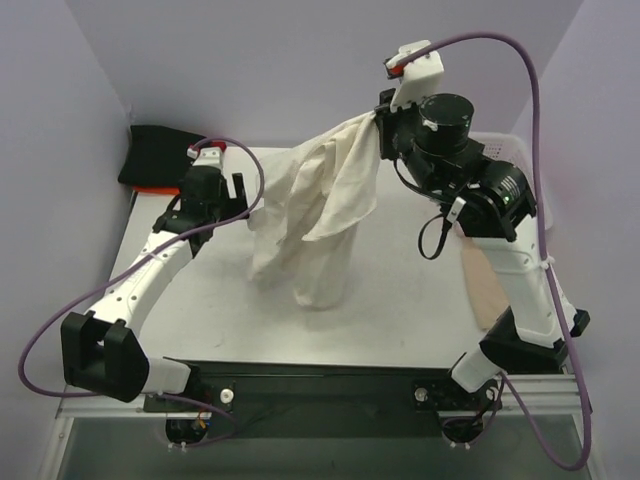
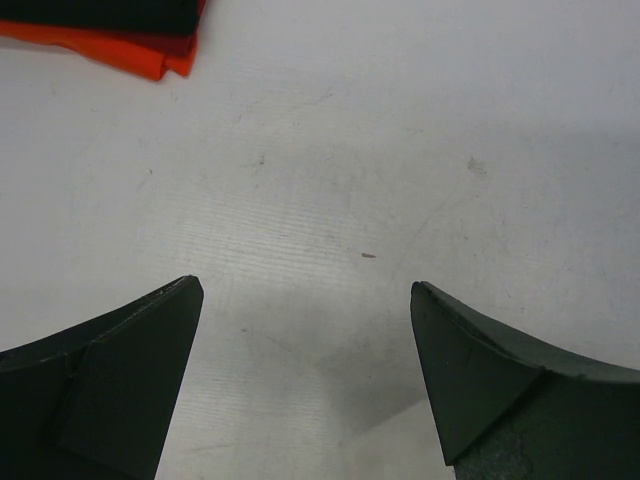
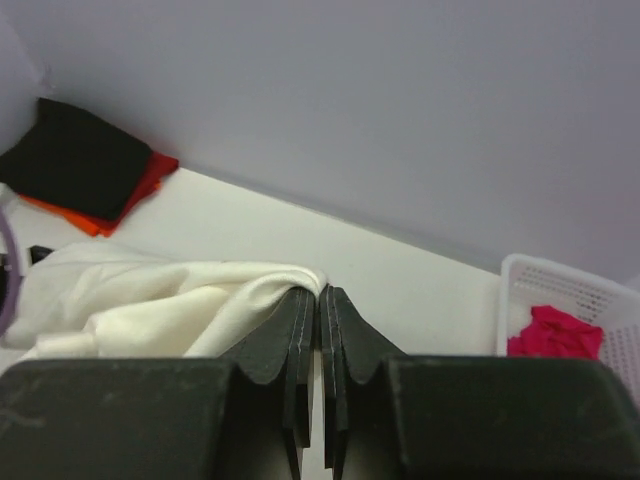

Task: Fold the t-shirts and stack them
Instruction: Move the tshirt to the center of the board, then flatten out the tshirt

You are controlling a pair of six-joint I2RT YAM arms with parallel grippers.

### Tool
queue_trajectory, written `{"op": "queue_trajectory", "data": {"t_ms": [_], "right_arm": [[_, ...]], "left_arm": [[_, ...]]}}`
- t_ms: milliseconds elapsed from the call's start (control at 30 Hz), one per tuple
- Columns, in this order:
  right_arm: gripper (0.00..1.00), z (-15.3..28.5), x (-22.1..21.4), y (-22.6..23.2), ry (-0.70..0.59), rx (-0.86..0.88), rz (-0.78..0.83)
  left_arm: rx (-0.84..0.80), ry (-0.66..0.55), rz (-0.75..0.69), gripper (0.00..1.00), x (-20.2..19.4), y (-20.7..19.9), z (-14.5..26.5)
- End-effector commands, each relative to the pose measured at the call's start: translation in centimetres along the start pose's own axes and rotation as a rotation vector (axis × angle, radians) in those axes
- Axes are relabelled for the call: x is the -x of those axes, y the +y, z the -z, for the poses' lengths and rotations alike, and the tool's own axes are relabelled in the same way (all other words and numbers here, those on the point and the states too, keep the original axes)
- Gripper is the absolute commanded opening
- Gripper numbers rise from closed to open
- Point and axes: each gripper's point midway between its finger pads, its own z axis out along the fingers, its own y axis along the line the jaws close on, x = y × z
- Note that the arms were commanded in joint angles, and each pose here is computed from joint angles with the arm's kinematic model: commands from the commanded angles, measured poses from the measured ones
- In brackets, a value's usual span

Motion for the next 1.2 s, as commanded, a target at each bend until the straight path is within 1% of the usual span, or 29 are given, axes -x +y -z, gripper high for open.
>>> {"op": "queue_trajectory", "data": {"t_ms": [0,33,67,133,167,200,233,267,300,400,433,533,633,667,767,900,933,967,1000,1033,1067,1100,1133,1167], "right_arm": [[0.00,-1.8,-0.5,-4.1,-0.012,-0.246,0.022],[0.00,-3.0,-3.2,-5.5,0.056,-0.322,0.043],[0.00,-3.6,-4.9,-6.1,0.094,-0.346,0.043],[0.00,-4.9,-8.9,-7.5,0.166,-0.392,-0.040],[0.00,-5.6,-13.1,-9.2,0.254,-0.423,-0.067],[0.00,-6.1,-15.6,-9.5,0.293,-0.427,-0.149],[0.00,-6.2,-17.6,-9.8,0.331,-0.422,-0.194],[0.00,-6.4,-22.2,-10.8,0.435,-0.433,-0.220],[0.00,-6.6,-24.0,-10.8,0.468,-0.437,-0.268],[0.00,-6.6,-29.5,-11.3,0.598,-0.468,-0.258],[0.00,-6.7,-30.8,-11.4,0.629,-0.475,-0.245],[0.00,-7.0,-32.4,-11.3,0.668,-0.491,-0.236],[0.00,-7.6,-33.3,-11.1,0.691,-0.488,-0.245],[0.00,-7.7,-33.5,-10.9,0.694,-0.483,-0.252],[0.00,-7.9,-34.1,-10.7,0.713,-0.478,-0.263],[0.00,-8.1,-34.6,-10.2,0.731,-0.464,-0.277],[0.00,-8.1,-34.8,-10.1,0.737,-0.461,-0.282],[0.00,-8.0,-35.2,-9.9,0.748,-0.455,-0.287],[0.00,-8.0,-35.4,-9.8,0.753,-0.458,-0.294],[0.00,-8.0,-35.5,-9.7,0.757,-0.455,-0.297],[0.00,-7.8,-35.8,-9.5,0.763,-0.450,-0.303],[0.00,-7.8,-35.9,-9.5,0.767,-0.452,-0.308],[0.00,-7.7,-36.1,-9.4,0.771,-0.450,-0.311],[0.00,-7.6,-36.2,-9.3,0.774,-0.448,-0.311]], "left_arm": [[0.016,-0.065,0.032,0.97,1.5,0.3,1.1],[0.024,-0.065,0.033,0.97,1.4,0.4,1.1],[0.042,-0.063,0.032,0.97,1.3,0.8,1.1],[0.060,-0.062,0.034,0.97,1.2,1.1,1.2],[0.078,-0.056,0.033,0.98,0.9,1.5,1.2],[0.088,-0.051,0.033,0.97,0.7,1.7,1.2],[0.091,-0.047,0.034,0.97,0.5,1.8,1.2],[0.100,-0.038,0.032,0.97,0.2,2.0,1.2],[0.102,-0.027,0.031,0.97,-0.2,2.0,1.1],[0.083,0.000,0.029,0.97,-1.1,1.8,1.0],[0.076,0.009,0.028,0.98,-1.4,1.7,1.0],[0.034,0.039,0.025,0.97,-2.3,1.0,1.1],[-0.048,0.074,0.024,0.96,-3.3,-0.3,1.4],[-0.114,0.102,0.021,0.95,-4.0,-1.5,1.5],[-0.241,0.157,0.019,0.95,-5.8,-4.0,2.2],[-0.330,0.233,0.102,0.94,-8.3,-6.8,2.2],[-0.360,0.227,0.130,0.92,-8.1,-7.6,2.0],[-0.387,0.270,0.162,0.90,-9.3,-8.2,1.6],[-0.393,0.281,0.232,0.86,-9.3,-8.9,1.4],[-0.438,0.257,0.266,0.85,-8.7,-9.9,1.0],[-0.487,0.290,0.287,0.83,-9.5,-10.9,0.8],[-0.499,0.298,0.334,0.82,-9.4,-11.6,0.7],[-0.516,0.276,0.358,0.82,-8.8,-12.1,0.3],[-0.505,0.295,0.375,0.82,-9.3,-12.3,-0.4]]}}
